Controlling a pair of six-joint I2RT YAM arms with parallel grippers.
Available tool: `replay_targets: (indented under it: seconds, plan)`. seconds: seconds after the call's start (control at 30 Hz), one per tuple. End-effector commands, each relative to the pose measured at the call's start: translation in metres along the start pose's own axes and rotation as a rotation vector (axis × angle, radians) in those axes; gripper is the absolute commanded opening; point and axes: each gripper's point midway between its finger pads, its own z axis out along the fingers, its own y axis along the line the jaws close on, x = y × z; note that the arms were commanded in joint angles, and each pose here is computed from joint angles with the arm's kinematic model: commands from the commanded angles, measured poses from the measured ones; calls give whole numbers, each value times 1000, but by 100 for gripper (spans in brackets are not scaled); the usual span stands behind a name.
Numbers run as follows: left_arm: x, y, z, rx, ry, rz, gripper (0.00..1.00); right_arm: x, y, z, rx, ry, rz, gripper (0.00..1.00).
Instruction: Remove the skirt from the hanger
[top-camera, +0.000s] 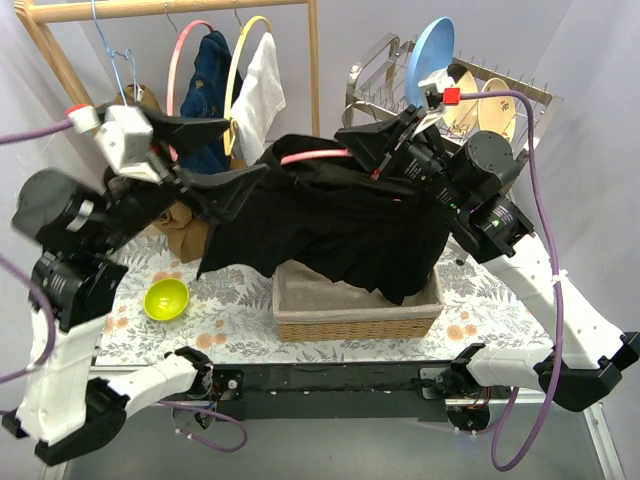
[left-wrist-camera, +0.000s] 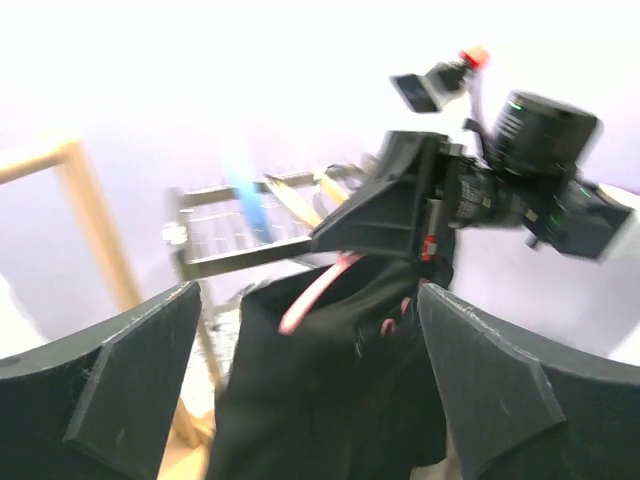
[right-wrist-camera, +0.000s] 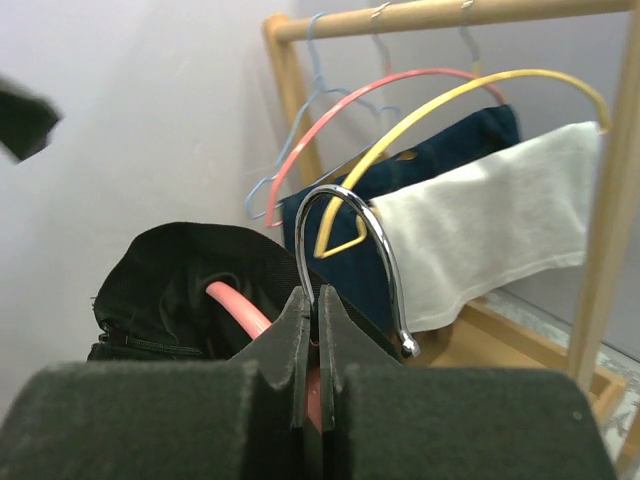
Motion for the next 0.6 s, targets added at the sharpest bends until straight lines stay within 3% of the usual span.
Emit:
replay_targets:
  seconds: [0.0,0.27,0.5,0.57]
  plan:
    - [64,-22,36,239,220,-59,87,-39,54,-10,-252,-87,-59,1]
    - [89,-32,75,394,290,-171,56,-41,65,-15,-314,-132,-82,1]
    - [112,-39,69,445,346,-209,54,-54,70,-15,-319,-159,-93,1]
    - [111,-41,67,452,343,-205,59,-54,69,-13,-314,-157,-105,1]
